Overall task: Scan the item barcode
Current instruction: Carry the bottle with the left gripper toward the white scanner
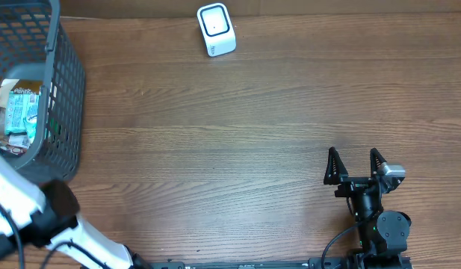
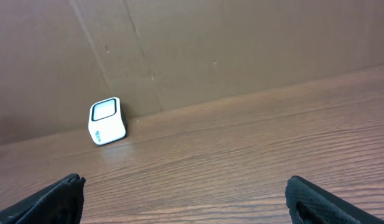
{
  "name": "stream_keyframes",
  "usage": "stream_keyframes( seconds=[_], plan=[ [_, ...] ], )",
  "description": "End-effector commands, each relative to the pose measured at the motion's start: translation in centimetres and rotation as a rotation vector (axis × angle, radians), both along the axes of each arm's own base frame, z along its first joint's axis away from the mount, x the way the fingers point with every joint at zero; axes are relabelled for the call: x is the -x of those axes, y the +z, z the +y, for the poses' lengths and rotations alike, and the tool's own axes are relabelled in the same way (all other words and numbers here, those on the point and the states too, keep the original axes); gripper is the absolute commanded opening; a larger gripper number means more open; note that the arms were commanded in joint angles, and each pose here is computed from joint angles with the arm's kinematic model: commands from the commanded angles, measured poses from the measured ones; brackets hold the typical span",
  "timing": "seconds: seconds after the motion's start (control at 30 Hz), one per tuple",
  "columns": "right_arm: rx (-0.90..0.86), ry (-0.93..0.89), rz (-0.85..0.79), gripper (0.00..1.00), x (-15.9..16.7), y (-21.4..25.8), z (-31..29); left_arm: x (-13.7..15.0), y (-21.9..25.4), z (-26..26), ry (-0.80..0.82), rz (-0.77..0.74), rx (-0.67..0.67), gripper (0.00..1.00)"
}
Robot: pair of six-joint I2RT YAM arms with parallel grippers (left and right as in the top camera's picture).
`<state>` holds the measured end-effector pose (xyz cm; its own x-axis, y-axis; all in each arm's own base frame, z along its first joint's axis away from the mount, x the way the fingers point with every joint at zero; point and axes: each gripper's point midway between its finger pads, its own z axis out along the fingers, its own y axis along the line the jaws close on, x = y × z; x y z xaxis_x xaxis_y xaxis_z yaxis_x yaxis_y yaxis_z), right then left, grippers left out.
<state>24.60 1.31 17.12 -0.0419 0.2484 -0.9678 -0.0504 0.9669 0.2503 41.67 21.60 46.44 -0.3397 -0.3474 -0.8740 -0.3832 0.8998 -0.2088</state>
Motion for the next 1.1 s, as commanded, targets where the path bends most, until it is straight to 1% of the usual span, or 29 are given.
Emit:
stream_keyframes(
  seconds=[0.0, 0.1, 0.2, 0.4, 0.47, 0.77, 0.83, 1.0, 1.07],
  plan=[
    [0.004, -0.001, -0.004, 1.00, 0.0, -0.1, -0.1, 2.6, 4.7, -4.8, -0.046, -0.118, 0.034, 0.30],
    [0.004, -0.001, -0.004, 1.00, 0.0, -0.1, -0.1, 3.9, 5.7, -8.6, -0.117, -0.120, 0.040, 0.29],
    [0.004, -0.001, -0.004, 1.00, 0.0, -0.1, -0.1, 4.3, 5.4, -12.6, -0.205, -0.093, 0.058, 0.29],
    [0.004, -0.001, -0.004, 1.00, 0.0, -0.1, -0.1, 3.9, 2.0, -21.4, -0.427, 0.055, 0.118, 0.30],
    [0.004, -0.001, -0.004, 1.00, 0.0, -0.1, -0.1, 3.6, 0.1, -24.1, -0.486, 0.130, 0.130, 0.30],
    [0.004, -0.001, -0.004, 1.00, 0.0, -0.1, -0.1, 1.8, -9.3, -35.2, -0.662, 0.459, 0.078, 0.31],
    [0.004, -0.001, -0.004, 1.00, 0.0, -0.1, -0.1, 1.4, -11.7, -37.9, -0.697, 0.529, 0.084, 0.31],
    [0.004, -0.001, -0.004, 1.00, 0.0, -0.1, -0.1, 1.1, -17.1, -43.5, -0.690, 0.672, 0.139, 0.32],
    [0.004, -0.001, -0.004, 1.00, 0.0, -0.1, -0.1, 0.9, -19.4, -45.4, -0.670, 0.719, 0.135, 0.32]
  ],
)
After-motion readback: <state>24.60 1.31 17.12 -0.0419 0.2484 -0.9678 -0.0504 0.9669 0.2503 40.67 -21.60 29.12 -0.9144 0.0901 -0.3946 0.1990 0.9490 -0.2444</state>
